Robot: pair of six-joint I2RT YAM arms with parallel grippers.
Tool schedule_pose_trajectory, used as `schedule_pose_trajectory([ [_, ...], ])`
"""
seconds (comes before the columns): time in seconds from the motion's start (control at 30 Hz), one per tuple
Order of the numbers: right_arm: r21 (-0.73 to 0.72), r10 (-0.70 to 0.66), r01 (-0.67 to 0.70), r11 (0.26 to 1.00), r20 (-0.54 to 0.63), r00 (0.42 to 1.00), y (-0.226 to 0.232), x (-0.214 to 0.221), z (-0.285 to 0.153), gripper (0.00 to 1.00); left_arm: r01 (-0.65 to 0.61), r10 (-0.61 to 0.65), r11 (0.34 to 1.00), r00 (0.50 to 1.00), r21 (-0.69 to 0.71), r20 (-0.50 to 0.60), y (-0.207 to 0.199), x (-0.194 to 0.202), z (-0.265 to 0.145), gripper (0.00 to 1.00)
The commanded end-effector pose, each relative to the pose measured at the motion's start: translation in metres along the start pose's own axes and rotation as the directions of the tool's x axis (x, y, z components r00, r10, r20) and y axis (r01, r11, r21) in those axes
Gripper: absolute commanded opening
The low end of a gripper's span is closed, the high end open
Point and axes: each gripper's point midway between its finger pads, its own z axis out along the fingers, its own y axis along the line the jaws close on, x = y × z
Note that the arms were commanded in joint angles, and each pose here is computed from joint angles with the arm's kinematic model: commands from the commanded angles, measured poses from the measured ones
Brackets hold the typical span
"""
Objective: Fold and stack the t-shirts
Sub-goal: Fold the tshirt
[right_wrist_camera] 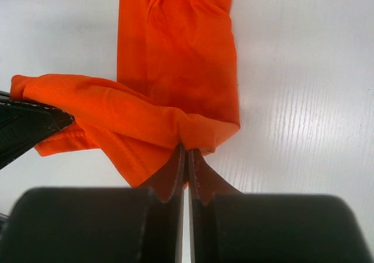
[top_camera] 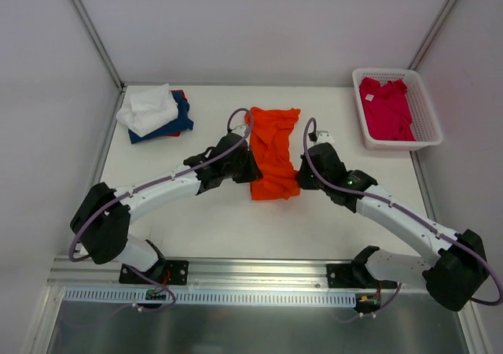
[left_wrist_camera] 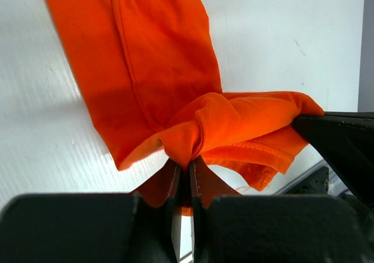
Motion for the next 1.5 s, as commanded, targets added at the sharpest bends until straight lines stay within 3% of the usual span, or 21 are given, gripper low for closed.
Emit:
schedule_pose_trajectory([
  [0.0,-0.004,-0.048,0.048,0.999,0.015,0.999,0.001,-0.020,0.010,0.00,-0.035,0.035,0.999,0.999,-0.028,0.024,0.008,-0.020,0.005,0.00],
  [0.83,0.010,-0.011,0.012,1.000,-0.071,0.997,-0.014,-0.068,0.108,0.00,-0.006,0.005,0.999,1.000,-0.040,-0.030,0.049,-0.079,0.075,0.00],
  [1.37,0.032,0.025,-0.020,0.999,-0.144,0.989,-0.022,-0.058,0.151,0.02,0.040,-0.048,0.997,0.992,-0.073,-0.116,0.083,-0.066,0.113,0.00],
  [1.47,0.008,0.036,-0.035,0.999,-0.173,0.984,-0.017,-0.052,0.155,0.13,0.041,-0.049,0.997,0.992,-0.066,-0.120,0.084,-0.068,0.116,0.18],
])
